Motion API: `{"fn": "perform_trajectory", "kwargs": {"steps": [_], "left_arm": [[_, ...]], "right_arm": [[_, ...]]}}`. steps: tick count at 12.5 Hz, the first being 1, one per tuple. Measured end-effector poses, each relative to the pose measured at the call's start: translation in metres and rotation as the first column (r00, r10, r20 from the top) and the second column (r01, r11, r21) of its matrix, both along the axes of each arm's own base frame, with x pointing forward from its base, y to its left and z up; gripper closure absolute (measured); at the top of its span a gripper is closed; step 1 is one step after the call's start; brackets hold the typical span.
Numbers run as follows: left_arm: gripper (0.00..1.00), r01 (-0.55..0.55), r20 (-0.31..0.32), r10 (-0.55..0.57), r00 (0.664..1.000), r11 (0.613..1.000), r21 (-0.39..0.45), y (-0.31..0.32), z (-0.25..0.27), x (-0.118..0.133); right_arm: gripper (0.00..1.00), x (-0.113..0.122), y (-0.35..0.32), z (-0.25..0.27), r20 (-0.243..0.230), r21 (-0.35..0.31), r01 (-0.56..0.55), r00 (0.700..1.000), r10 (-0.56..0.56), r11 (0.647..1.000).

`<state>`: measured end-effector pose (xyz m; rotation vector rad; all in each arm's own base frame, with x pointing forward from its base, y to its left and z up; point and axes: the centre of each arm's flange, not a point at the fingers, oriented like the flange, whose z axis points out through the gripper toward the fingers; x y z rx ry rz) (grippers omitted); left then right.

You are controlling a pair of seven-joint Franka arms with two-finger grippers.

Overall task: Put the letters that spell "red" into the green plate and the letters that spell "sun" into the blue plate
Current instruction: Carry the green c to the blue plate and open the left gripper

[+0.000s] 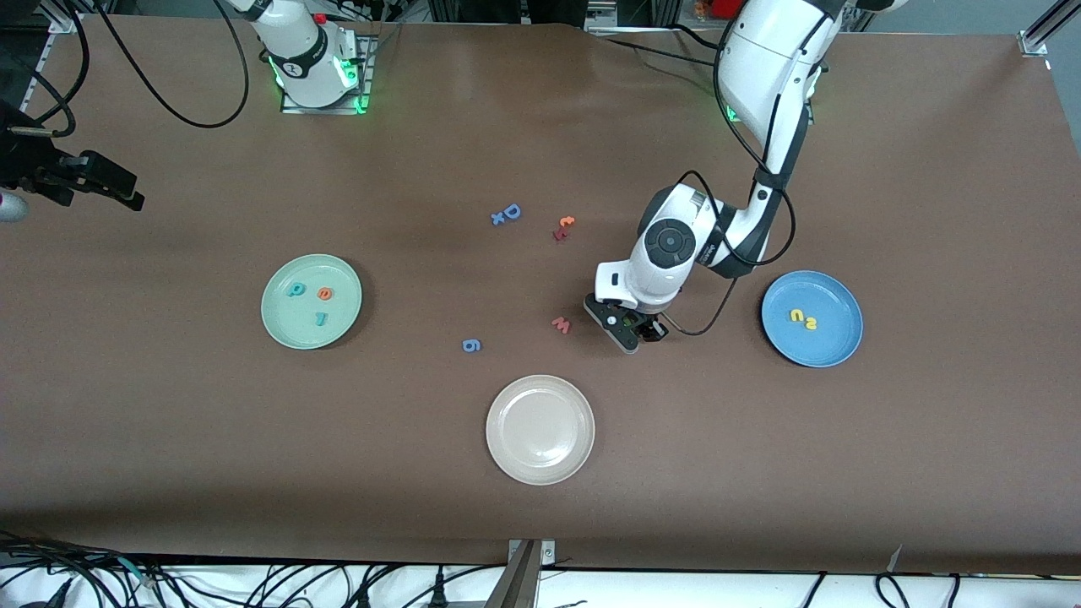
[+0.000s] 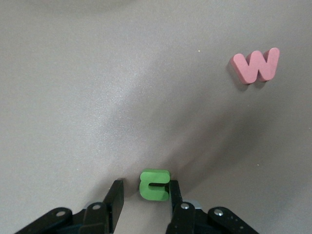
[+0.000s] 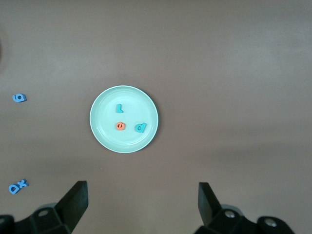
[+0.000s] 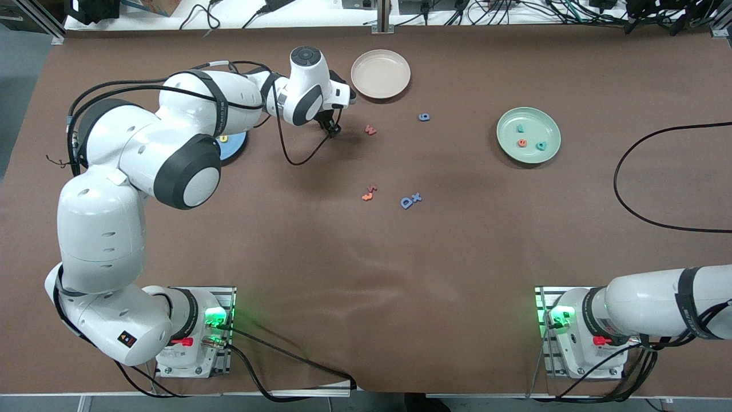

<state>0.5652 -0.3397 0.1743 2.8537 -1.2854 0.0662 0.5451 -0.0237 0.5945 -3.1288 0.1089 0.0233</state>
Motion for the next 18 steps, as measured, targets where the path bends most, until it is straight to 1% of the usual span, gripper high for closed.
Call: {"fn": "perform_trajectory", "kwargs": {"steps": [3, 4, 5, 6, 8, 10, 13, 14, 16, 18], "left_arm": [[0.58, 0.000, -0.001, 0.000, 1.000, 1.000, 0.001, 0.000, -0.001, 0.000], [0.62, 0.000, -0.001, 0.000, 1.000, 1.000, 0.001, 0.000, -0.001, 0.000], [0.62, 0.000, -0.001, 0.000, 1.000, 1.000, 0.001, 0.000, -0.001, 0.000], [0.69, 0.000, -0.001, 0.000, 1.000, 1.000, 0.001, 0.000, -0.001, 0.000], [0.72, 0.000, -0.001, 0.000, 1.000, 1.000, 0.000, 0.000, -0.001, 0.000], [0.74, 0.000, -0.001, 0.000, 1.000, 1.000, 0.000, 0.000, -0.001, 0.000], [0.74, -0.002, 0.007, 0.002, 1.000, 1.000, -0.004, 0.001, 0.003, 0.002], [0.74, -0.011, 0.017, 0.011, 1.000, 1.000, -0.009, 0.004, 0.009, 0.007], [0.74, -0.023, 0.036, 0.023, 0.999, 1.000, -0.016, 0.027, 0.033, 0.025], [0.74, 0.011, 0.040, -0.011, 0.999, 1.000, 0.004, 0.079, 0.062, 0.050]], "right_arm": [[0.00, 0.000, 0.002, 0.000, 0.000, 0.000, -0.003, 1.000, 0.003, 1.000], [0.00, 0.000, 0.002, 0.000, 0.000, 0.000, -0.004, 1.000, 0.004, 1.000], [0.00, 0.000, 0.003, 0.000, -0.001, 0.000, -0.005, 1.000, 0.005, 1.000], [0.00, 0.001, 0.003, -0.001, -0.002, 0.000, -0.006, 1.000, 0.006, 1.000], [0.00, 0.002, 0.004, -0.003, -0.007, 0.000, -0.008, 1.000, 0.008, 1.000], [0.00, 0.002, 0.005, -0.004, -0.008, 0.000, -0.010, 1.000, 0.010, 1.000], [0.00, 0.002, 0.005, -0.005, -0.009, 0.000, -0.010, 1.000, 0.010, 1.000], [0.00, 0.002, 0.005, -0.005, -0.009, 0.000, -0.009, 1.000, 0.009, 1.000], [0.00, 0.003, 0.003, -0.006, -0.010, 0.000, -0.006, 1.000, 0.006, 1.000], [0.00, 0.006, 0.003, -0.009, -0.009, 0.000, -0.006, 1.000, 0.006, 1.000]]}}
